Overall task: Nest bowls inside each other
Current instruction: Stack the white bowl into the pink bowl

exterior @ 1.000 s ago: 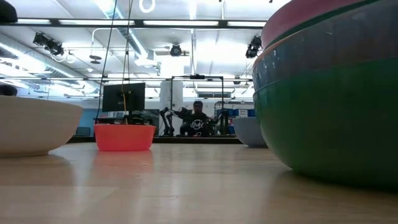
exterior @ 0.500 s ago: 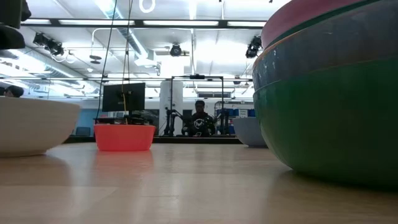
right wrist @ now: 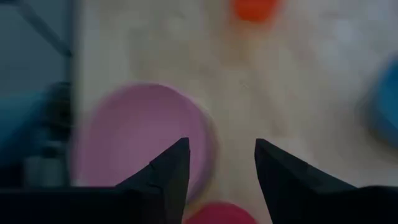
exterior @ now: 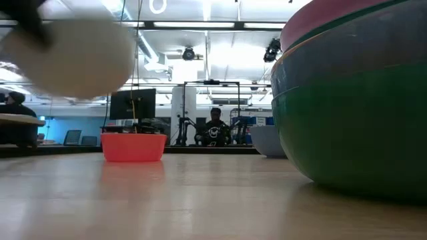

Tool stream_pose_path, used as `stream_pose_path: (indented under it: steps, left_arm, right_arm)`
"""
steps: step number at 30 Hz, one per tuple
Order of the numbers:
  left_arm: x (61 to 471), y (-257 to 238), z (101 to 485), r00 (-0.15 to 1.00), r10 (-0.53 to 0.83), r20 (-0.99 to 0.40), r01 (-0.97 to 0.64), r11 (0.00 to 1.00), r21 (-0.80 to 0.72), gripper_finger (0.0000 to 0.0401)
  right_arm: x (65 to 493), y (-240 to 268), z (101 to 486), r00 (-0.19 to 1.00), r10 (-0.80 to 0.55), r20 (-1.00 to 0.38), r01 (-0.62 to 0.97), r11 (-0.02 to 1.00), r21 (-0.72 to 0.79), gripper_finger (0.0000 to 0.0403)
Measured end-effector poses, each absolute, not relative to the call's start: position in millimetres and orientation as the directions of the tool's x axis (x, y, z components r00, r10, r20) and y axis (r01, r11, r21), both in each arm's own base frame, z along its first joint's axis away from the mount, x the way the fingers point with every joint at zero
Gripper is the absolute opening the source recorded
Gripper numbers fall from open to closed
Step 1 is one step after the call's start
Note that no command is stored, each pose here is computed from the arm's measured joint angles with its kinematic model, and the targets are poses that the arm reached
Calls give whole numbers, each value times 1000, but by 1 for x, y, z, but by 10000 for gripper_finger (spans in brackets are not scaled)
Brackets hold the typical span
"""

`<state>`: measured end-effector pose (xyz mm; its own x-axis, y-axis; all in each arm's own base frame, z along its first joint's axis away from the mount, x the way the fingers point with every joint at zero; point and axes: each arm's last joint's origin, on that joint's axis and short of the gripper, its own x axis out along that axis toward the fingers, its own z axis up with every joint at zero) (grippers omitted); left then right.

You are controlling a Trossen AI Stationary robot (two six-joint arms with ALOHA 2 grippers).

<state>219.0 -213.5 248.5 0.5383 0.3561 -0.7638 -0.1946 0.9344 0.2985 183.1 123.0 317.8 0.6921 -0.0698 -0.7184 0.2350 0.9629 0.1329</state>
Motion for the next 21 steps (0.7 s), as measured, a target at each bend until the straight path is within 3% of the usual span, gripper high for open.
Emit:
stream_pose_path:
  steps: [5, 9, 16, 21]
  left_arm:
    - [276, -212, 314, 767, 212, -605, -68, 965, 252, 8]
    - [307, -193, 343, 845, 148, -515, 13, 955, 296, 8]
    - [339, -174, 340, 854, 12, -521, 131, 963, 237, 8]
    - [362, -179, 321, 825, -188, -533, 299, 945, 130, 8]
  right_arm:
    - [180, 109, 313, 636, -208, -744, 350, 936, 37, 169]
    - [181, 104, 315, 657, -291, -696, 425, 905, 23, 169]
    - [165, 92, 323, 670, -477, -569, 565, 824, -26, 169]
    - [154, 81, 331, 675, -545, -498, 614, 788, -31, 169]
